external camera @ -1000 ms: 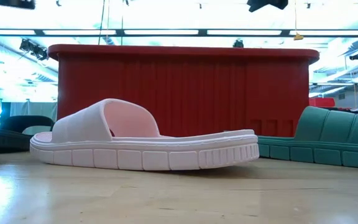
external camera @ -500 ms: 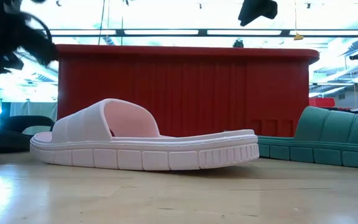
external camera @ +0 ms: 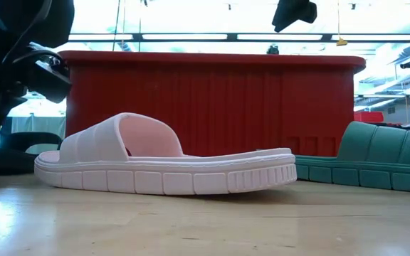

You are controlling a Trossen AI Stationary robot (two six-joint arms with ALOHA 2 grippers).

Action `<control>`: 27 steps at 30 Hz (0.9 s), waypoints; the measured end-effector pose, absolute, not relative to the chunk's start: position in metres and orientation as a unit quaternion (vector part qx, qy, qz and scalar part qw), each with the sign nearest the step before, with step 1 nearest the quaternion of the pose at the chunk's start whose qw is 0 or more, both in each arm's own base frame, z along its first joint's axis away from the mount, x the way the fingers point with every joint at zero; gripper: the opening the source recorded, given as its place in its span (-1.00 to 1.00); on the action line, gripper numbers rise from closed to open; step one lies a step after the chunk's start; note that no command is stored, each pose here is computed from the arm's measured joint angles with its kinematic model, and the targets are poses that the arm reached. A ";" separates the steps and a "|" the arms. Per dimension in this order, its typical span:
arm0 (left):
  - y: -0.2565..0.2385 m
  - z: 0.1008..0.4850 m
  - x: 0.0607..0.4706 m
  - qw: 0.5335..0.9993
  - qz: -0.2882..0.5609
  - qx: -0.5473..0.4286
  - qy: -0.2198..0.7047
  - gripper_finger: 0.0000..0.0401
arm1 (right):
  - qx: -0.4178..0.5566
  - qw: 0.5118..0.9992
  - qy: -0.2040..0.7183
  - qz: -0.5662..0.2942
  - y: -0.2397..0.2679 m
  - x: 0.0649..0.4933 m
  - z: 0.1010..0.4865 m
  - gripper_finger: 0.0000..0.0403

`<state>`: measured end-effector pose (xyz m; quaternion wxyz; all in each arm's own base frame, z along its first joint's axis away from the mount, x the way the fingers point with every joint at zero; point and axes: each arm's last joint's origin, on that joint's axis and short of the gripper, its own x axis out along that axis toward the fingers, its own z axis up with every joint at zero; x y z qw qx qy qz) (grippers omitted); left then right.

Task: Pick and place slides into bin
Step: Put the black slide into the container

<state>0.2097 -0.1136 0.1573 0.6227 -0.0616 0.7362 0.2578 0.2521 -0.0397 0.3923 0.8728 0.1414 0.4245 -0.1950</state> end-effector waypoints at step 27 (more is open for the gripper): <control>-0.132 0.185 0.234 0.638 0.210 -0.159 0.723 -0.99 | 0.141 0.873 0.424 -0.195 -0.040 0.252 0.392 -0.41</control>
